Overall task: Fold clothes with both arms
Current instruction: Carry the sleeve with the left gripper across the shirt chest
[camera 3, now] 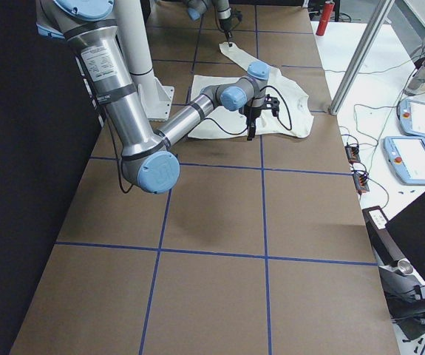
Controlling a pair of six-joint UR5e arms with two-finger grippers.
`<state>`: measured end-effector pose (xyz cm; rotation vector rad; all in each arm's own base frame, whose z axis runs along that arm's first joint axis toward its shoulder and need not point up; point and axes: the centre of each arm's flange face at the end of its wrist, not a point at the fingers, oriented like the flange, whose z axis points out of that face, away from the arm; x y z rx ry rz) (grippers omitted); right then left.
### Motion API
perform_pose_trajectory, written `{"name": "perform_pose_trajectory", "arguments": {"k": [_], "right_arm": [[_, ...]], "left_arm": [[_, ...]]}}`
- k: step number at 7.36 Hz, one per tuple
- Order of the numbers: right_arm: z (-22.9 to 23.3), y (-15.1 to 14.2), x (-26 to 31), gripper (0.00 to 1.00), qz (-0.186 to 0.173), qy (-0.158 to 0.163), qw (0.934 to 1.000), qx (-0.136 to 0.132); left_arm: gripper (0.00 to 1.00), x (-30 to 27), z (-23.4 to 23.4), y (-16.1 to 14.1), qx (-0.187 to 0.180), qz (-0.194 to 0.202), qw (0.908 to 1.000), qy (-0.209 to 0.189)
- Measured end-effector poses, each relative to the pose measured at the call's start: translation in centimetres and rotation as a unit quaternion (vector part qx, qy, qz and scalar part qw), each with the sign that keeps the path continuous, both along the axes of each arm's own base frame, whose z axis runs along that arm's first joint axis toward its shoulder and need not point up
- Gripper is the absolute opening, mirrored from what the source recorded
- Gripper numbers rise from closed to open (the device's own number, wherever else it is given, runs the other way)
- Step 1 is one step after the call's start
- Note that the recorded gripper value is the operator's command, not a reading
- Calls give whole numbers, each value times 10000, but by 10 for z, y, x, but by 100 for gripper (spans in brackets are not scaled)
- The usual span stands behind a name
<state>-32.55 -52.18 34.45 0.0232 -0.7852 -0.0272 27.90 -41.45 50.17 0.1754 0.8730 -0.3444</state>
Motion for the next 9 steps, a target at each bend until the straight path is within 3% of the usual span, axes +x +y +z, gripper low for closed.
{"name": "perform_pose_trajectory", "arguments": {"k": [2, 4, 6, 8, 9], "right_arm": [[13, 6, 21, 100, 97, 38, 9999, -53], [26, 8, 31, 100, 125, 98, 9998, -104], [50, 16, 41, 100, 89, 199, 9996, -163], [87, 31, 57, 100, 40, 212, 9997, -120], [97, 34, 62, 100, 42, 209, 9997, -108]], "left_arm": [[0, 18, -79, -59, 95, -129, 9998, -104], [0, 46, -196, -105, 113, -210, 9997, -107], [0, 75, -310, -134, 218, -273, 9993, 142], [0, 144, -422, -186, 0, -471, 9978, 475], [0, 187, -454, -196, -91, -464, 9966, 678]]}}
